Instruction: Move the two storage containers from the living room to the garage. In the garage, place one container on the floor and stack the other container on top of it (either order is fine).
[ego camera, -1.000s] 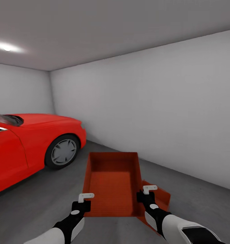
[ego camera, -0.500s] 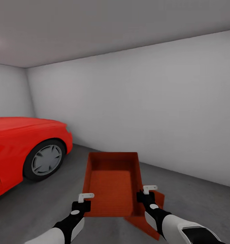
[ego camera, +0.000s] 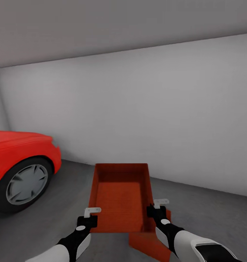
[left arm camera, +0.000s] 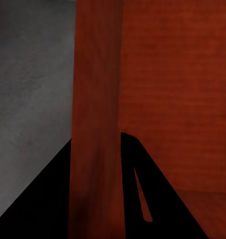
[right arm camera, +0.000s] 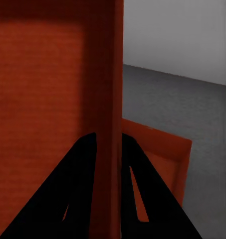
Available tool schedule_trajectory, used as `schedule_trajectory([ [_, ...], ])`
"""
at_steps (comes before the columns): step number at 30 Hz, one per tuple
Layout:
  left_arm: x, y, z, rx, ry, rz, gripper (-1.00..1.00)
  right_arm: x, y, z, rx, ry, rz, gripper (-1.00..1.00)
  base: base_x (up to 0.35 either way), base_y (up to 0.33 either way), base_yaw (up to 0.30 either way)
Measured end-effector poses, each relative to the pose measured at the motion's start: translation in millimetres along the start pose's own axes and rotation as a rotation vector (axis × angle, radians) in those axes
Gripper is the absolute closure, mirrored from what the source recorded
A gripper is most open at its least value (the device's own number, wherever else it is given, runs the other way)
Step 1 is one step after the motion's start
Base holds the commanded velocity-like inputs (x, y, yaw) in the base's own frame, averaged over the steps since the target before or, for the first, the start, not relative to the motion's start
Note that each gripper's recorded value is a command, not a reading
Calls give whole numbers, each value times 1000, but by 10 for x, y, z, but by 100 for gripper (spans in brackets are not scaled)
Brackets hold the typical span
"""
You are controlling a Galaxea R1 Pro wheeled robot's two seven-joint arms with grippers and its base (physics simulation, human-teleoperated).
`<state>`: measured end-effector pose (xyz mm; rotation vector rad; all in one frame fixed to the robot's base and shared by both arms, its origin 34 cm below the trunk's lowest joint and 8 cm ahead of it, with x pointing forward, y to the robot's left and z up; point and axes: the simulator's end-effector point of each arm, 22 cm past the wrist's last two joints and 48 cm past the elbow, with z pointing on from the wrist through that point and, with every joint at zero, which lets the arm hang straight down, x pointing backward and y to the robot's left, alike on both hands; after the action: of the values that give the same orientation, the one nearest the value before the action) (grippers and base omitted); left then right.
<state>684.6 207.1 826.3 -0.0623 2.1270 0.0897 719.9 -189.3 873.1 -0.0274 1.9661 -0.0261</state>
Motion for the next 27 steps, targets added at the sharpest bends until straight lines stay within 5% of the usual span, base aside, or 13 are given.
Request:
schedule_trajectory([
  [27,-9,0,1,1,-2,1,100,-6,1,1,0,-1,0,100,292,227,-277],
])
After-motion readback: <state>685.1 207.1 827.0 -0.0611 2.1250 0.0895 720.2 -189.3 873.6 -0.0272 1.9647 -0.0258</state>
